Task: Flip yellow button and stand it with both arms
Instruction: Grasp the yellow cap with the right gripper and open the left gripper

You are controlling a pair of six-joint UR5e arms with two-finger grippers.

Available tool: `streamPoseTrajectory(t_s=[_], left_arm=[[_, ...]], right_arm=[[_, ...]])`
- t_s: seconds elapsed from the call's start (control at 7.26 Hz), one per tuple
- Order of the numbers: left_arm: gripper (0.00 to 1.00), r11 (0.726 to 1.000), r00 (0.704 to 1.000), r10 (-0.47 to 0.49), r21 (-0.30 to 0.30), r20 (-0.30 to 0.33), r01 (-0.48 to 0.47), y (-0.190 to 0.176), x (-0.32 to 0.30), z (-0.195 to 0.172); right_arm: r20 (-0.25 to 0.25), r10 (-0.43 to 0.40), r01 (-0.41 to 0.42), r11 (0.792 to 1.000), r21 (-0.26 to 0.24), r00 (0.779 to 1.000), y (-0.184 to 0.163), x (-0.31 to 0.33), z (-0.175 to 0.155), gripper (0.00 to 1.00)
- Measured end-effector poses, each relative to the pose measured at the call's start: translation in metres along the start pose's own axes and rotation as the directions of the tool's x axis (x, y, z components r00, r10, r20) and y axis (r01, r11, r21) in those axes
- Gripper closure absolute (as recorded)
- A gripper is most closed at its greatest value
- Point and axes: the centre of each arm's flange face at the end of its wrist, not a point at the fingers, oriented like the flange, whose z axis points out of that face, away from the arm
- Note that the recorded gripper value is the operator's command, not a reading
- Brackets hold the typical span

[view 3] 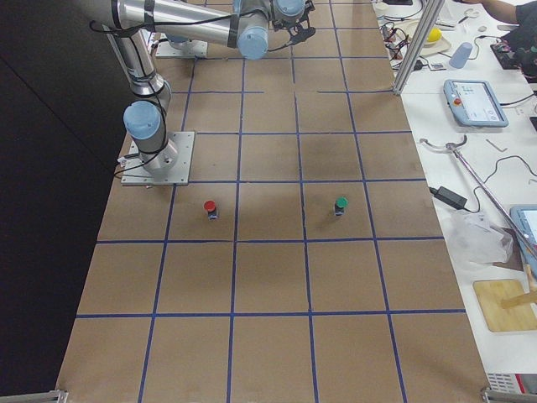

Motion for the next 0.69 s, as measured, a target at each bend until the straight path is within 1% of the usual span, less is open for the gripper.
streamPoseTrajectory(t_s=[0.28,0.69], left_arm=[[0.83,1.0,1.0,-0.007,0.014,-0.028,0.007,-0.001,0.0,0.004],[0.83,1.0,0.999,-0.004,0.014,-0.032,0.005,-0.001,-0.001,0.006]], right_arm=[[0.036,0.013,-0.013,1.0,-0.016,0.999,0.015,-0.01,-0.01,0.01],[0.077,0.034,-0.031,0.998,-0.046,0.996,0.041,-0.016,-0.027,0.02]])
